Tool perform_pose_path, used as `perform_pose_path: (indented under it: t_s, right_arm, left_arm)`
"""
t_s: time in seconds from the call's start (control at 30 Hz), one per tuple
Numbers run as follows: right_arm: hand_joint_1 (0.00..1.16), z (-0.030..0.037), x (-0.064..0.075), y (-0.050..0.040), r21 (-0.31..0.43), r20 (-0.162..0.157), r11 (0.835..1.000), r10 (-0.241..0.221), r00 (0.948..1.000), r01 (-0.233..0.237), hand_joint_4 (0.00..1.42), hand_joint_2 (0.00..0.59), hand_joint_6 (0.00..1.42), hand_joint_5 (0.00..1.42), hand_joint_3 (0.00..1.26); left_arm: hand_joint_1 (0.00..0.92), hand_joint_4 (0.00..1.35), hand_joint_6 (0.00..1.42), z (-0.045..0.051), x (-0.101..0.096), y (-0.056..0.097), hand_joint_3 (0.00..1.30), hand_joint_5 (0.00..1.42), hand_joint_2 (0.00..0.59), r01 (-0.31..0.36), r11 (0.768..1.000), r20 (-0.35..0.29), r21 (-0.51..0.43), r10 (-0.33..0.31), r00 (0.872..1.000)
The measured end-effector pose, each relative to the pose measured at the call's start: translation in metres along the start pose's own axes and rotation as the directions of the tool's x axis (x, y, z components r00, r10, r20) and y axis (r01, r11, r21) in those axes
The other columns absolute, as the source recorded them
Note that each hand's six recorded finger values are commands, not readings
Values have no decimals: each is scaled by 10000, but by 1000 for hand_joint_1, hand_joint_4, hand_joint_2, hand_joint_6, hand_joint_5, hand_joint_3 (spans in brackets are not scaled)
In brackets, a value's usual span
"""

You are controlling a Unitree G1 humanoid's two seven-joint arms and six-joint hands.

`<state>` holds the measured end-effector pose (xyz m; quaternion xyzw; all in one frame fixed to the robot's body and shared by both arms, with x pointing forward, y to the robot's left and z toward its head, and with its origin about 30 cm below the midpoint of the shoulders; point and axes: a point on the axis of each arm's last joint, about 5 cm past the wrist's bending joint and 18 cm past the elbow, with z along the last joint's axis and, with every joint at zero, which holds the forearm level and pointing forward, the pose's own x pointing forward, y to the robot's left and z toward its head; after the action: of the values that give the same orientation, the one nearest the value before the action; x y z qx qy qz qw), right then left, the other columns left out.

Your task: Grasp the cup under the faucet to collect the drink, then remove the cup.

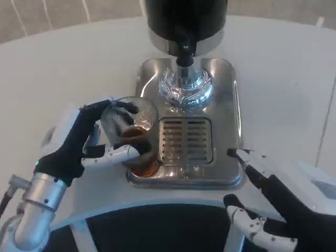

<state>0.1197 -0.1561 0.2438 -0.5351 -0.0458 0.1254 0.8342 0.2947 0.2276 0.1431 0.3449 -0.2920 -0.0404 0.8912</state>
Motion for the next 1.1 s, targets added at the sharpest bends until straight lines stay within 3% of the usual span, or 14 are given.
perform_pose_path:
  t_s: [0.37, 0.53, 0.67, 0.93, 1.1]
  right_arm:
    - [248, 0, 35, 63, -495, 468, 9988, 49, 9989, -26, 0, 535, 0, 0, 29]
    - [248, 44, 47, 90, -889, 951, 9960, 81, 9954, 4, 0, 540, 0, 0, 26]
    - [249, 76, 46, 109, -1146, 1156, 9934, 73, 9933, 60, 0, 543, 0, 0, 25]
    - [251, 136, -13, 138, -1615, 1452, 9868, 155, 9893, 82, 0, 550, 0, 0, 8]
    - [244, 151, -43, 167, -1786, 1435, 9839, 284, 9892, -23, 0, 556, 0, 0, 0]
  left_arm:
    - [551, 1236, 1424, -41, -330, 57, 1018, 1389, 58, 129, 9999, -111, 106, -128, 9999]
    - [553, 1236, 1424, 9, -404, 58, 1014, 1389, 58, 112, 9999, 236, 100, -115, 9997]
    - [553, 1236, 1424, 59, -459, 52, 1012, 1389, 57, 181, 9998, 547, 95, -186, 9983]
    - [553, 1236, 1424, 116, -556, 79, 1012, 1389, 54, 282, 9996, 666, 55, -285, 9974]
    - [553, 1236, 1424, 169, -675, 121, 1011, 1389, 52, 275, 9996, 675, 27, -276, 9973]
